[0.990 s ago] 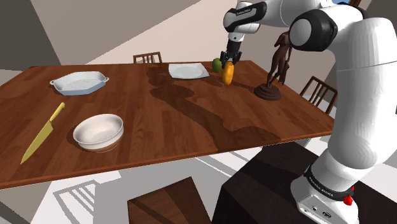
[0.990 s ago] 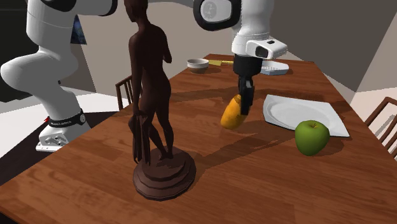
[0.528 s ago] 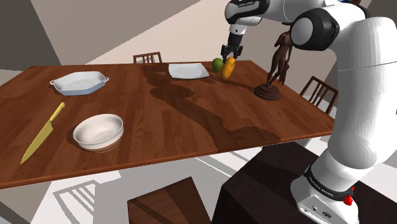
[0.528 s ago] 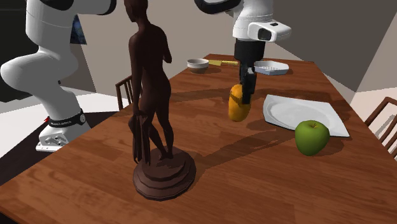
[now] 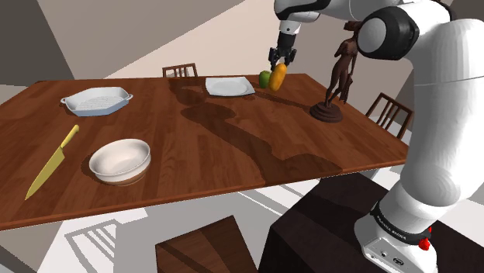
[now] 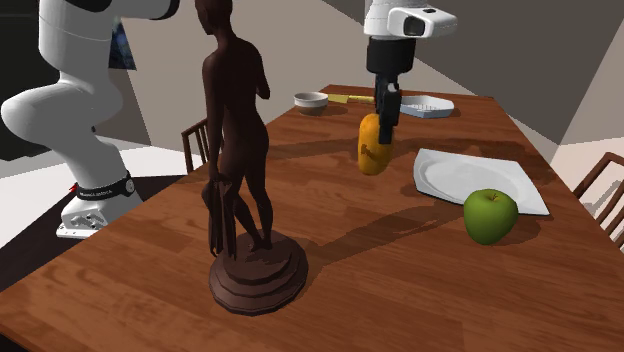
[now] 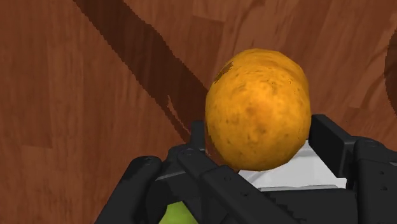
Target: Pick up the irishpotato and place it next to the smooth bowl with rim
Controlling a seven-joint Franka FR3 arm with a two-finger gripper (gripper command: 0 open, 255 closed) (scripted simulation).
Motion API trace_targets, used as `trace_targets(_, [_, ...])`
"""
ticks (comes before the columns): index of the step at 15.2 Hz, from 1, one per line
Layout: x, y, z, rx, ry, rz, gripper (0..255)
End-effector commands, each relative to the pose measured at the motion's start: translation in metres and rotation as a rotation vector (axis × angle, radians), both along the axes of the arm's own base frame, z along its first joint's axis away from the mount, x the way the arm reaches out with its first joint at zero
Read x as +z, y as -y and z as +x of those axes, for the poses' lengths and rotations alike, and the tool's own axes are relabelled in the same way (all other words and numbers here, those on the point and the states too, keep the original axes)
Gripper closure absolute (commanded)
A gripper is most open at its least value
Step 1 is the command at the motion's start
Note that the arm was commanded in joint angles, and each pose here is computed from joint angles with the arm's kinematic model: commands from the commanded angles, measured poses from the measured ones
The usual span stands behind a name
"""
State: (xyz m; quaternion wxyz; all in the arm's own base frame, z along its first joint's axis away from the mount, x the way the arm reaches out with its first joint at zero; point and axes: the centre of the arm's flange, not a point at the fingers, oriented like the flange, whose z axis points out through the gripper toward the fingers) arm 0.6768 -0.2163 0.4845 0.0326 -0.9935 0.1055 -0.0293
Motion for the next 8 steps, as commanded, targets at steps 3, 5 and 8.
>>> trace_targets(3, [0.001, -0.049, -0.015, 0.0, 0.0, 0.0, 255])
trace_targets(5, [0.001, -0.075, -0.021, 0.0, 0.0, 0.0, 255])
trace_targets(8, [0.001, -0.113, -0.032, 0.0, 0.0, 0.0, 255])
